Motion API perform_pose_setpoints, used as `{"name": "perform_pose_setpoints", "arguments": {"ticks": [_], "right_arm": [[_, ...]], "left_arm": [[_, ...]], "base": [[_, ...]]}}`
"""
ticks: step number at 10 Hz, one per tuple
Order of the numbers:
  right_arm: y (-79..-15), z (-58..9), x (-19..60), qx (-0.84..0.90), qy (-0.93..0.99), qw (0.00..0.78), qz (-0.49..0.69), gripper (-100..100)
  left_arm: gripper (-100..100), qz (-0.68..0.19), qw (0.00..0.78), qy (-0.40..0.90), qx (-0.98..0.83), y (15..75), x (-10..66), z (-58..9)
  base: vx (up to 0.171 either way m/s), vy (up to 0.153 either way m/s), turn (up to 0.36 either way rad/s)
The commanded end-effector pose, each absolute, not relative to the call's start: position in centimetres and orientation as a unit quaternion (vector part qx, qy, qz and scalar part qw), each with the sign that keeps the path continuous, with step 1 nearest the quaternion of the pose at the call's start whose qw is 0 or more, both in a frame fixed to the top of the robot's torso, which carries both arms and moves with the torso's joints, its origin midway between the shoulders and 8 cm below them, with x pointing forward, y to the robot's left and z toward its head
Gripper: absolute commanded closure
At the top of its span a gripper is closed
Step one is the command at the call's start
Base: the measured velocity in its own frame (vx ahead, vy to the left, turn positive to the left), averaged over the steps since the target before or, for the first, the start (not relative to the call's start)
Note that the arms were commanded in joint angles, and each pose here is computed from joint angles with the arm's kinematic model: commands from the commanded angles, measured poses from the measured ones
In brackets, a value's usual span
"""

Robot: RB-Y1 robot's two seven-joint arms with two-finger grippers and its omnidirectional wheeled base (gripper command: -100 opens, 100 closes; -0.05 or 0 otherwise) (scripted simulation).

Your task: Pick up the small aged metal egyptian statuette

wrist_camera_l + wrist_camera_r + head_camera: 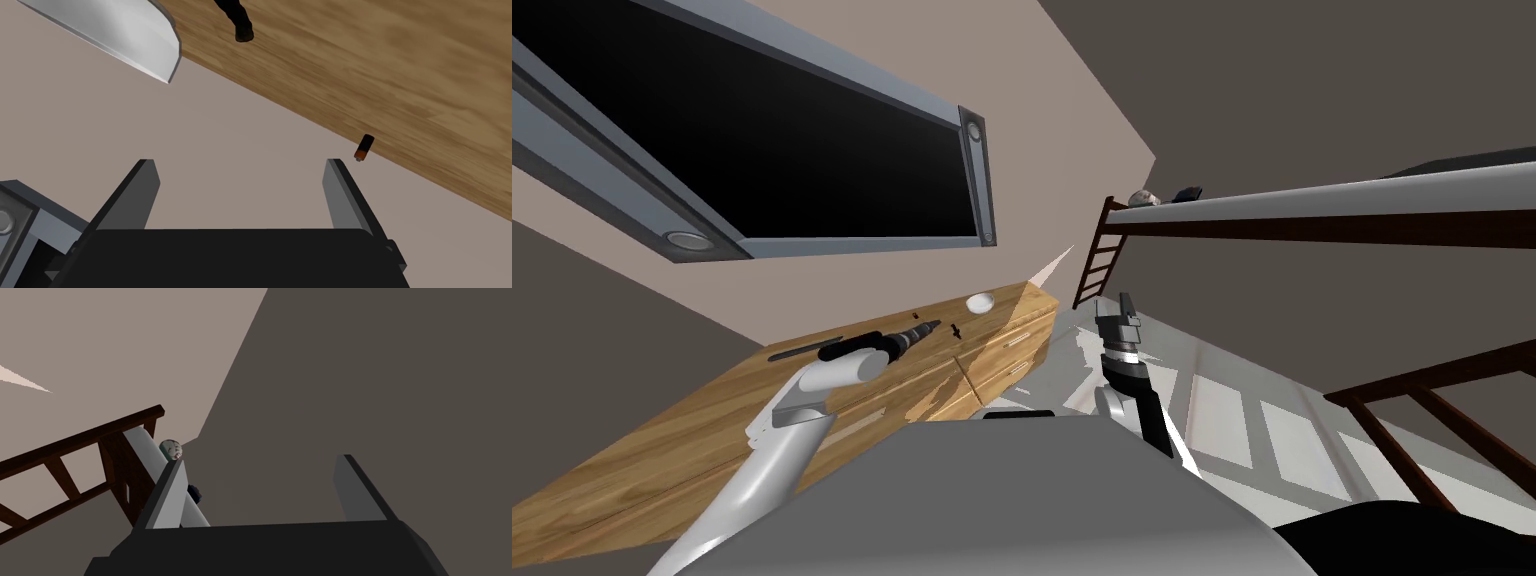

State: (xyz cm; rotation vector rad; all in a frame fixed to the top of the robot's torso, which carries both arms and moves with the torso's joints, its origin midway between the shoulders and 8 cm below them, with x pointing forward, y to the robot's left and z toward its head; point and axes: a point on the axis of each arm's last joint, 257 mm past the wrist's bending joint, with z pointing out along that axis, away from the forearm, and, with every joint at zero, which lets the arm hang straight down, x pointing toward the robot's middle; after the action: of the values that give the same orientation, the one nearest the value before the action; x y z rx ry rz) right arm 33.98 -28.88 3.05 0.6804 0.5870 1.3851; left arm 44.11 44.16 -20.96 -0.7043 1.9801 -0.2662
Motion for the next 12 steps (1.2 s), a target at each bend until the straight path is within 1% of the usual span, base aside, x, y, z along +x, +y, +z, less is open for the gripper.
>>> {"name": "perform_pose_setpoints", "arguments": {"ticks": [1, 12], "right_arm": [[-28.9, 3.0, 34.0, 0.303, 0.261, 0.678, 0.617, 0], [-28.9, 3.0, 34.0, 0.303, 0.261, 0.678, 0.617, 0]], "left_arm": [[-100, -0.103, 0.467, 0.831, -0.286, 44.1, 43.5, -22.1], [-100, -0.065, 0.333, 0.912, -0.232, 44.2, 40.0, -27.1]], "base": [[0.041, -0.012, -0.061], [0.034, -0.009, -0.07]]}}
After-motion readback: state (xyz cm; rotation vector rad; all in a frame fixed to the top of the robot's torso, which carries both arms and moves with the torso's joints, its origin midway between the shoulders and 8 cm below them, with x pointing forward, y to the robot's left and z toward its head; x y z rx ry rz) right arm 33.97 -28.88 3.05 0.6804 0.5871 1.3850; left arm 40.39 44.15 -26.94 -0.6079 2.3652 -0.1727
